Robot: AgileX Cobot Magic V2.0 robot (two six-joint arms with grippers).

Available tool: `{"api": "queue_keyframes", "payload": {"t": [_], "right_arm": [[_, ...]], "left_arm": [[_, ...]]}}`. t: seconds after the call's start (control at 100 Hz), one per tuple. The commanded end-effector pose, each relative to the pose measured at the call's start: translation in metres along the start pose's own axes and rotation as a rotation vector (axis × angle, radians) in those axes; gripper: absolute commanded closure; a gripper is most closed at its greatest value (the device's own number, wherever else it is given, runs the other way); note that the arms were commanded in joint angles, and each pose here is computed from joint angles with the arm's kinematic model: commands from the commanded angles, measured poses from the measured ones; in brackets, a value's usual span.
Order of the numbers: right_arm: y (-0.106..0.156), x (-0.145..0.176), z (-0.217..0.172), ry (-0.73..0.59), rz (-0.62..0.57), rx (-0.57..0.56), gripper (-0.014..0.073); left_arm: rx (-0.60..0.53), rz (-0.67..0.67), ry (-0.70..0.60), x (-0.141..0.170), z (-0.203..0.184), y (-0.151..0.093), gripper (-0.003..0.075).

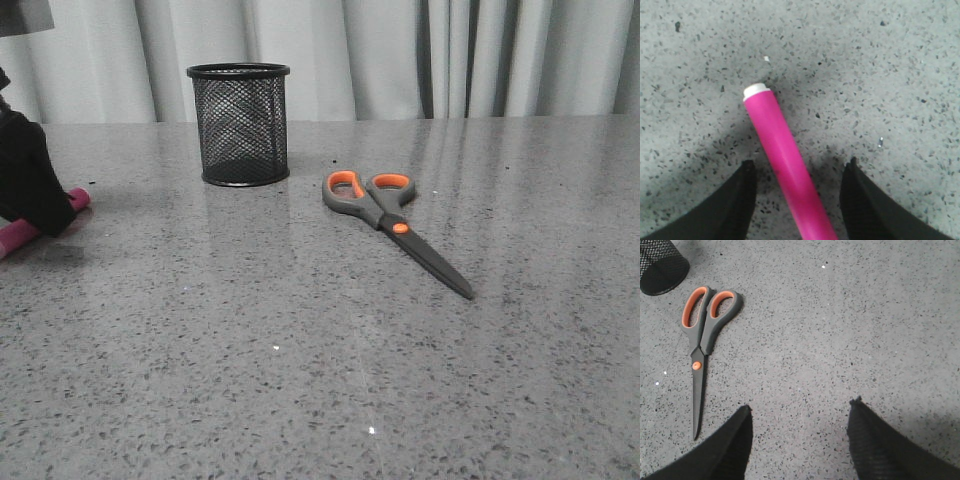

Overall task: Put pen and scissors into bin
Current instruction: 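Close the left gripper on the pink marker and lift it, then carry the marker over the mesh cup and drop it in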

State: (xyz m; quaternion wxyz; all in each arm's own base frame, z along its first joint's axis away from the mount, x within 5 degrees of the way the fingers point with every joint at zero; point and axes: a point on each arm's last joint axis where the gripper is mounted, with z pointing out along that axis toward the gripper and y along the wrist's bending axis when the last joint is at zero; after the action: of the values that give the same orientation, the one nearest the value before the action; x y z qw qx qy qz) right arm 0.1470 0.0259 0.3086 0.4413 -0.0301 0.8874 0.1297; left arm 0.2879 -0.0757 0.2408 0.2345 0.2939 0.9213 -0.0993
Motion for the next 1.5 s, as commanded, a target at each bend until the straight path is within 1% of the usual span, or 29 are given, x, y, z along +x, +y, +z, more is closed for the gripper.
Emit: {"api": "queue_keyframes", "payload": {"t": [0.0,0.06,0.11,0.16,0.19,0.21,0.23,0.38,0.47,0.59,0.68,0.75,0.78,0.83,0.88,0.96,1.08,1.19,1.33,1.49], "right_arm": [[0.001,-0.016,-0.006,-0.097,-0.006,0.007,0.0215],[0.001,-0.016,-0.006,-0.098,-0.006,0.007,0.0215],[0.001,-0.016,-0.006,-0.098,-0.006,0.007,0.0215],[0.001,-0.016,-0.006,-0.098,-0.006,0.007,0.0215],[0.001,-0.016,-0.006,-0.098,-0.006,0.007,0.0215],[0.001,-0.016,-0.006,-0.098,-0.006,0.007,0.0215],[0.001,-0.016,-0.006,-0.098,-0.006,0.007,0.0215],[0.001,-0.016,-0.006,-0.097,-0.006,0.007,0.0215],[0.001,-0.016,-0.006,-0.097,-0.006,0.007,0.0215],[0.001,-0.016,-0.006,-0.097,-0.006,0.007,0.0215],[0.001,-0.016,-0.006,-0.097,-0.006,0.007,0.0215],[0.001,-0.016,-0.006,-0.097,-0.006,0.007,0.0215],[0.001,-0.016,-0.006,-0.097,-0.006,0.007,0.0215],[0.001,-0.016,-0.006,-0.097,-0.006,0.007,0.0215],[0.001,-0.016,-0.006,-0.097,-0.006,0.007,0.0215],[0.001,-0.016,-0.006,-0.097,-0.006,0.007,0.0215],[0.001,-0.016,-0.006,-0.097,-0.006,0.007,0.0215],[0.001,-0.016,-0.006,-0.097,-0.006,0.007,0.0215],[0.001,-0.015,-0.006,-0.09,-0.006,0.005,0.0215],[0.001,-0.015,-0.006,-0.09,-0.006,0.005,0.0215]], "left_arm": [[-0.016,-0.008,-0.063,-0.011,-0.009,-0.001,0.0386],[-0.011,-0.009,-0.054,-0.01,-0.007,-0.001,0.0427],[-0.007,-0.01,-0.049,-0.01,-0.007,-0.001,0.0492],[-0.003,-0.01,-0.043,-0.01,-0.007,-0.002,0.0581],[0.001,-0.009,-0.039,-0.009,-0.007,-0.002,0.0655],[0.004,-0.009,-0.035,-0.009,-0.006,-0.002,0.0687],[0.007,-0.009,-0.031,-0.008,-0.006,-0.003,0.0742],[0.007,-0.003,-0.037,-0.01,-0.01,-0.003,0.074],[-0.014,-0.003,-0.108,-0.019,-0.024,-0.004,0.074],[-0.061,0.013,-0.303,-0.041,-0.06,-0.012,0.0739],[-0.085,0.044,-0.498,-0.061,-0.092,-0.022,0.0739],[-0.08,0.05,-0.639,-0.077,-0.11,-0.031,0.0739],[-0.071,0.042,-0.693,-0.083,-0.116,-0.036,0.0739],[-0.091,0.036,-0.769,-0.094,-0.12,-0.038,0.0739],[-0.112,0.037,-0.814,-0.103,-0.118,-0.04,0.0739],[-0.118,0.033,-0.84,-0.118,-0.11,-0.043,0.0739],[-0.1,0.04,-0.837,-0.139,-0.089,-0.049,0.0739],[-0.15,0.021,-0.863,-0.154,-0.067,-0.048,0.0739],[-0.2,0.001,-0.879,-0.166,-0.045,-0.046,0.0739],[-0.197,0.002,-0.861,-0.174,-0.028,-0.043,0.0739]]}}
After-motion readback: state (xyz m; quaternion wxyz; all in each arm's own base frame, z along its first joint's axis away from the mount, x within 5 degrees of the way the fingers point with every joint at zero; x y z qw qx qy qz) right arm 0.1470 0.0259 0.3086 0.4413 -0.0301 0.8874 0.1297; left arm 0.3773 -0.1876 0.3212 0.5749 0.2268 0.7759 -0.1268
